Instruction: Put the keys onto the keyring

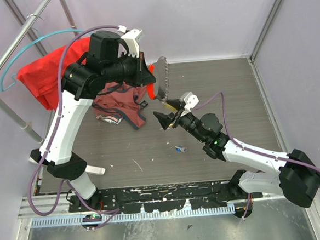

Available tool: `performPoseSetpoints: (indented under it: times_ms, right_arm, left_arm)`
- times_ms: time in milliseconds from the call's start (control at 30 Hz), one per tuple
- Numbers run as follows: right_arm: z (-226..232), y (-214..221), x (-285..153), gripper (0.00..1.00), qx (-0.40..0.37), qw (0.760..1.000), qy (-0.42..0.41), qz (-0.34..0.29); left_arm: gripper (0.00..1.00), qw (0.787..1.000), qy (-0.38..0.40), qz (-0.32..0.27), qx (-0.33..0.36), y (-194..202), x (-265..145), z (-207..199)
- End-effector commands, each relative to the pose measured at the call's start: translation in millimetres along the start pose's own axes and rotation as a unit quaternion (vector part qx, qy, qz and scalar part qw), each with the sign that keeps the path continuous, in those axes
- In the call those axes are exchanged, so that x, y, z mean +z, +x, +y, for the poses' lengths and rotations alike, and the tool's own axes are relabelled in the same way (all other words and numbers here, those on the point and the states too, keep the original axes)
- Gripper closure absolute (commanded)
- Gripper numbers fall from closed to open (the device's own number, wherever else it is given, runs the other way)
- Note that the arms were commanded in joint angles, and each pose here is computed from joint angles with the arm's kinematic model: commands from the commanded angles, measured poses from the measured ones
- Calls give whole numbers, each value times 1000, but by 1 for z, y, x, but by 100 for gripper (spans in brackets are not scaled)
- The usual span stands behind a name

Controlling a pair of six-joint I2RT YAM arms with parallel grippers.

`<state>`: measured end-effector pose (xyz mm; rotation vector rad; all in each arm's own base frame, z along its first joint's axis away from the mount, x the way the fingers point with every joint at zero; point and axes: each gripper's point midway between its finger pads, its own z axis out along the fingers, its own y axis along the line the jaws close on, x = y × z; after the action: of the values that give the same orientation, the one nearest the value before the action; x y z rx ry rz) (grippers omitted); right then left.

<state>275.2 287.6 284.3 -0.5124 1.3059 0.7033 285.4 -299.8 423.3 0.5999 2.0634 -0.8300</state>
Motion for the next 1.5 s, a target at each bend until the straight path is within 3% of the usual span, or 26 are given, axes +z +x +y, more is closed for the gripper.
performPoseSetpoints:
  times_ms: [0, 333, 500, 733, 900, 1067, 1300, 1467]
  right_arm:
    - [6, -53, 12, 27, 8, 997, -9, -78]
    - [4, -49, 14, 81, 15, 998, -1, -63]
    - [6, -47, 13, 98, 22, 998, -6, -56]
    - [9, -51, 7, 99, 29, 999, -12, -34]
    - [11, -49, 9, 99, 63, 998, -4, 28]
    - [19, -45, 10, 99, 98, 989, -8, 110]
    - [13, -64, 5, 99, 124, 982, 30, 142]
    - [-3, -68, -1, 99, 81, 980, 65, 171]
  left_arm:
    - [100, 999, 25, -42, 6, -19, -16, -14]
    - [100, 998, 27, -49, -3, -20, -14, -14]
    - [100, 998, 24, -52, -15, -20, -12, -9]
    - [100, 997, 8, -70, -41, -22, -11, 6]
    - [99, 996, 0, -66, -54, -16, -6, 15]
    - [88, 994, -19, -66, -80, -8, 3, 29]
    - [73, 990, -34, -76, -110, 4, 12, 48]
    - [64, 990, -27, -77, -114, 8, 15, 50]
